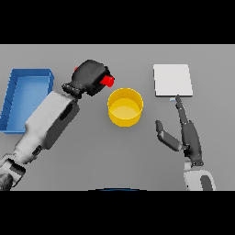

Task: Pick up the red beaker and tilt it to pour out 1 green nut into yellow bowl. Pick up the yellow bowl and place it on the metallic measuring scale.

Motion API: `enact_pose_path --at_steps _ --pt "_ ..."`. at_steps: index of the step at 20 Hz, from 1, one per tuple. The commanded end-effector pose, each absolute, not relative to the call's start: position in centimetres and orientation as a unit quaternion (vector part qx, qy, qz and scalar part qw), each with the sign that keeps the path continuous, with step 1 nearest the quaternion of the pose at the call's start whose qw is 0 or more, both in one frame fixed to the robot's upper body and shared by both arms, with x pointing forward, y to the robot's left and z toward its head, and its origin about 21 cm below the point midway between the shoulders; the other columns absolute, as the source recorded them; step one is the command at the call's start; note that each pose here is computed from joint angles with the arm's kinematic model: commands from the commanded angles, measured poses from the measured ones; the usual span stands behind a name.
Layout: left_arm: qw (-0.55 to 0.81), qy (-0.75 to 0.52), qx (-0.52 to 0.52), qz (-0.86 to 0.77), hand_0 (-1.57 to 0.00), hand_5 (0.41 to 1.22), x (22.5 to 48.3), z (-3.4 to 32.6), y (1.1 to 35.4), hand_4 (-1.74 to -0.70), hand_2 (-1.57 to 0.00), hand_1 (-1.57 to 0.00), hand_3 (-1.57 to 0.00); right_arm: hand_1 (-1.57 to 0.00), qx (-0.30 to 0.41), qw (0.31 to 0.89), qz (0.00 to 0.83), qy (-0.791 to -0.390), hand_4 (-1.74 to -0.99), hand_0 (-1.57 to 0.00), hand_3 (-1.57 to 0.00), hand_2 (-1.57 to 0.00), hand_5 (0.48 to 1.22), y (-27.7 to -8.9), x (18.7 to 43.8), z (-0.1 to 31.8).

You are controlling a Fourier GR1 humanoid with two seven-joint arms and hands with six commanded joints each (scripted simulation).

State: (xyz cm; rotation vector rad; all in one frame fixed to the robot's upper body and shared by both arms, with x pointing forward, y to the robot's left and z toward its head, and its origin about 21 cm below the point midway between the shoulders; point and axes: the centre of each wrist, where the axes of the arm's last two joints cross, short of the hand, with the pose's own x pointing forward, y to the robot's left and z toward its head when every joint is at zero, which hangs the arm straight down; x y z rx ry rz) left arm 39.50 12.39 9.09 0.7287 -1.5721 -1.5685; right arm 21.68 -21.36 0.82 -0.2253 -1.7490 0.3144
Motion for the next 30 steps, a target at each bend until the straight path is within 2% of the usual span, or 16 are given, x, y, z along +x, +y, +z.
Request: enact_pose_path --at_steps 1,5,8,13,21,22,25,27,30 --pt "0.372 -0.597 0.299 -0.645 -1.57 1.199 39.9 9.5 11.8 -1.74 -1.57 -1.57 -1.57 0.00 -0.098 0.625 0.137 -0.762 -1.068 0.00 0.00 0.00 0.689 -21.1 21.8 0.8" --pt "0.295 -0.519 0.326 -0.733 -1.57 1.212 40.4 10.6 9.3 -1.58 -1.57 -1.57 -1.57 0.00 -0.087 0.628 0.132 -0.762 -1.063 0.00 0.00 0.00 0.681 -21.1 21.8 0.8" --pt "0.254 -0.472 0.340 -0.772 -1.57 1.216 41.0 10.8 8.2 -1.66 -1.57 -1.57 -1.57 0.00 -0.083 0.632 0.131 -0.759 -1.056 0.00 0.00 0.00 0.672 -21.2 21.6 0.7" --pt "0.167 -0.389 0.390 -0.817 -1.57 1.219 41.5 11.4 6.9 -1.71 -1.57 -1.57 -1.57 0.00 -0.075 0.634 0.136 -0.757 -1.064 0.00 0.00 0.00 0.690 -20.9 21.7 0.7" --pt "0.079 -0.353 0.426 -0.829 -1.57 1.221 40.8 10.8 4.8 -1.74 -1.57 -1.57 -1.57 0.00 -0.067 0.625 0.129 -0.767 -1.058 0.00 0.00 0.00 0.700 -21.1 21.9 0.5" --pt "0.068 -0.347 0.435 -0.828 -1.57 1.221 40.6 10.5 4.5 -1.74 -1.57 -1.57 -1.57 0.00 -0.070 0.631 0.128 -0.762 -1.053 0.00 0.00 0.00 0.697 -20.7 22.2 0.7" --pt "0.021 -0.324 0.441 -0.837 -1.57 1.221 40.3 10.1 3.9 -1.74 -1.57 -1.57 -1.57 0.00 -0.086 0.628 0.129 -0.763 -1.076 0.00 0.00 0.00 0.678 -21.0 21.8 0.6" --pt "-0.009 -0.300 0.451 -0.841 -1.57 1.221 40.2 10.4 3.1 -1.73 -1.57 -1.57 -1.57 0.00 -0.081 0.629 0.133 -0.762 -1.082 0.00 0.00 0.00 0.677 -20.4 22.0 0.2" --pt "-0.058 -0.264 0.454 -0.849 -1.57 1.221 40.3 11.0 2.1 -1.73 -1.57 -1.57 -1.57 0.00 -0.088 0.627 0.133 -0.763 -1.063 0.00 0.00 0.00 0.673 -20.8 22.2 0.4"
